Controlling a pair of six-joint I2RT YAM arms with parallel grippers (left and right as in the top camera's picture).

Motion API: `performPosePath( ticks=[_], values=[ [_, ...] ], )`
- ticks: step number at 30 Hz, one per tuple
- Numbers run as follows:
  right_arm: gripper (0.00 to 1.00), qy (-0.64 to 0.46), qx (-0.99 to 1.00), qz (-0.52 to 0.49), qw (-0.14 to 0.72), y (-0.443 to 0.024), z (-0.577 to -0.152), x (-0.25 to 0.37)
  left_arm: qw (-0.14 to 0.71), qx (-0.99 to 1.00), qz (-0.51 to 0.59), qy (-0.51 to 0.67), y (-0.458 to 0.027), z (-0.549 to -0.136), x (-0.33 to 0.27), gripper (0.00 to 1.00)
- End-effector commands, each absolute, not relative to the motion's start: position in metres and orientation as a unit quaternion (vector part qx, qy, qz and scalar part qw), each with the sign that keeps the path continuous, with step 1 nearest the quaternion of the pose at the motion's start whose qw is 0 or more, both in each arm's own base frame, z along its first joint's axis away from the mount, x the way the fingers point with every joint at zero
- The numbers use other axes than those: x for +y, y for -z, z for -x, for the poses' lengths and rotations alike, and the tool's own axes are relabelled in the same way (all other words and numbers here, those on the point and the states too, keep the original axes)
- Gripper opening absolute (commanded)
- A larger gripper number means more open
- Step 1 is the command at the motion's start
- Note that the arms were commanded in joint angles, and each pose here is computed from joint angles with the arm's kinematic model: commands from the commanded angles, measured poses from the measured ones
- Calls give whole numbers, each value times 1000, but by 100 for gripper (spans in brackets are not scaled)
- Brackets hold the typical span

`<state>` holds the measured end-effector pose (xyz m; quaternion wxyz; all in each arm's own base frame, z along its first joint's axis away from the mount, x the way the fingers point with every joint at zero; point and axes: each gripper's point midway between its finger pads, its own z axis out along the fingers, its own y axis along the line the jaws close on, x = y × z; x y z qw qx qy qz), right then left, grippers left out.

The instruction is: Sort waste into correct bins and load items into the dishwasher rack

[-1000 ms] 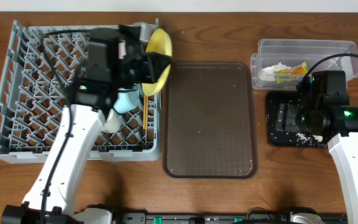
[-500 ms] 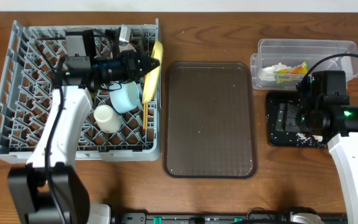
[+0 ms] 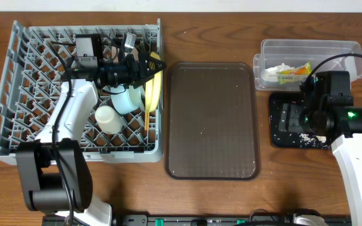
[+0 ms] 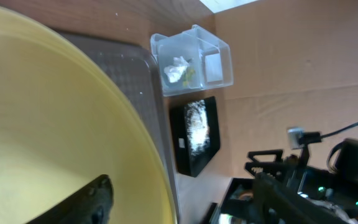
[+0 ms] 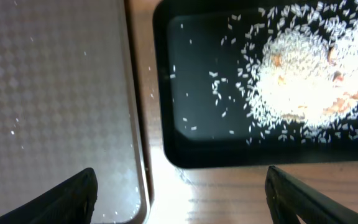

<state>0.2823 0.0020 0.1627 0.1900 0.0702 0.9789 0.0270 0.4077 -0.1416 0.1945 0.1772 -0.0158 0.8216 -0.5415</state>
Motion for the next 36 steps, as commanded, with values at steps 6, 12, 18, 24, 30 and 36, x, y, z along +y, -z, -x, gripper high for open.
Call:
performPosePath(
  ticks=[6, 12, 18, 24, 30, 36],
  values=[
    [86, -78, 959, -60, 264, -185, -314, 16, 307, 888, 22, 341, -215, -407, -93, 83],
    [85, -126, 934, -36, 333, -204, -351, 32, 325, 926, 87, 171, -211, -388, -37, 84],
    [87, -122, 952, -12, 282, -170, -354, 34, 225, 961, 154, 38, -178, -334, 7, 84],
    [71, -95, 981, -33, 166, -132, -315, 25, 98, 982, 160, 2, -157, -272, 12, 84],
    [75, -51, 982, -83, 164, -143, -298, 8, 110, 984, 139, 2, -169, -254, 11, 84],
    [77, -56, 964, -76, 250, -177, -289, 8, 245, 965, 88, 20, -204, -242, -1, 85]
  ],
)
